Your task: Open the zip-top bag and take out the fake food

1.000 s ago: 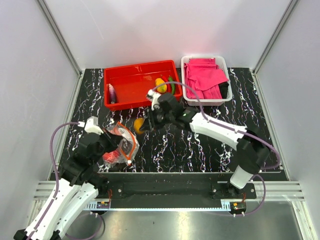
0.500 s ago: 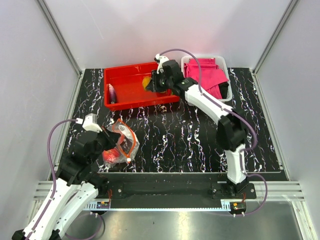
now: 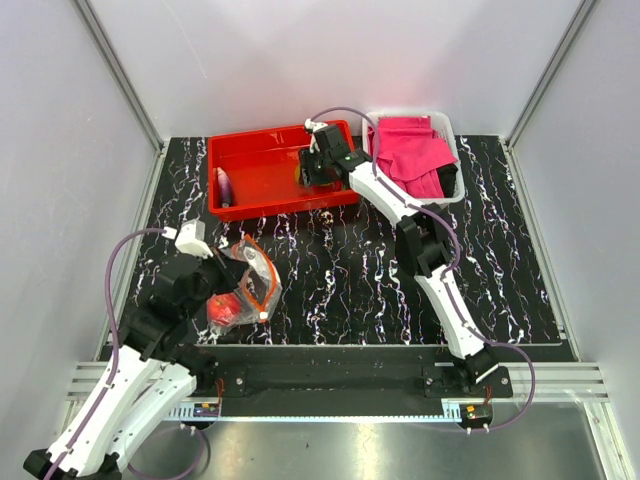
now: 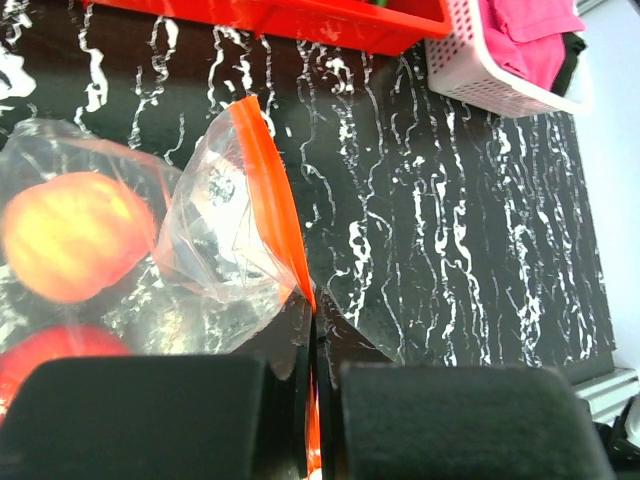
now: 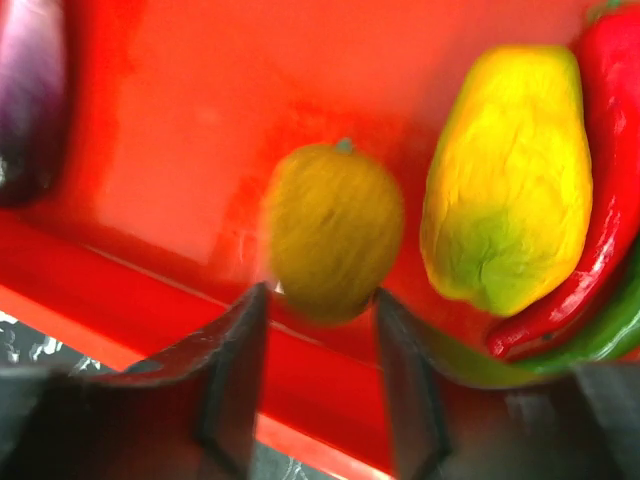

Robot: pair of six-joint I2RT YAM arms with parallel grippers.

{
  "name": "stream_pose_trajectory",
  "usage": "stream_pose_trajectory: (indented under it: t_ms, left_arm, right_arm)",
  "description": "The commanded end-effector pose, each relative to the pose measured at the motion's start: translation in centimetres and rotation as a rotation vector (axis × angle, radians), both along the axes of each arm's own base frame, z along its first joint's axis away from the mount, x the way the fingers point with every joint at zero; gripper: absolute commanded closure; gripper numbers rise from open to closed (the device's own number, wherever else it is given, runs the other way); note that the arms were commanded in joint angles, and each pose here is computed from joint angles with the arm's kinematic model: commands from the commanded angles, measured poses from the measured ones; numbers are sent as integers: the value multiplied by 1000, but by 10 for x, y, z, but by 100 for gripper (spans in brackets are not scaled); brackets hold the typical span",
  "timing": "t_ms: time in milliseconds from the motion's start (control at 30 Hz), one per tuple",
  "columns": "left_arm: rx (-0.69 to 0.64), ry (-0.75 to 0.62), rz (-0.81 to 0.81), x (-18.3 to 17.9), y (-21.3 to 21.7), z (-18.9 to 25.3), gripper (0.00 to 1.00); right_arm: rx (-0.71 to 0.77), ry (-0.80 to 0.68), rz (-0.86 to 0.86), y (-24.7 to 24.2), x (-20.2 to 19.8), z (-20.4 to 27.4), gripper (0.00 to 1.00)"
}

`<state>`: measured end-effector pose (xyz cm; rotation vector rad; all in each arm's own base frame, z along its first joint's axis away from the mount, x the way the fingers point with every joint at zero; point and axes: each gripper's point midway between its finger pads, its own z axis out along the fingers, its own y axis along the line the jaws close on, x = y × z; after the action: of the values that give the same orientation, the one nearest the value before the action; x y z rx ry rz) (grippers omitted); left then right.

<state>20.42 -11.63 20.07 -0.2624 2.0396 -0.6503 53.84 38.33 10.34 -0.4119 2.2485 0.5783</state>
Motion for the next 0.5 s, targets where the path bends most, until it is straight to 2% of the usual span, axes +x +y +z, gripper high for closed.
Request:
stream_pose_trajectory:
  t_ms: [0,33,133,267,300,333,367,433,467]
  left_arm:
    - [-68,-100,-50,8,-15,35,100]
    - [-79,-105,-50,9,-16,37,100]
    - [-102,-87,-41,10,-18,36,100]
    - [-128,-64,-28,10,-19,34,100]
    - [-135,-59,-23,10,-19,33,100]
    - [-144,-53,-17,10,-19,33,100]
    - [-148,-50,-12,10,-19,32,100]
    - [-162,-36,-5,9,-19,31,100]
    - [-166,-28,-5,9,-20,30,100]
  right_arm:
    - [-20,-24,8,-2,-2,21,37]
    - [-18,-20,5,-2,-3,24,27]
    - [-9,-15,-2,-5,-9,39,15]
    - [38,45,-8,-8,-29,60,13]
    - [70,37,1,-9,-37,81,13]
    - [65,75,-2,-11,-46,74,12]
    - [99,74,-11,-13,-55,94,12]
    - [108,138,8,-15,-76,87,11]
    - [144,125,10,-17,-86,109,11]
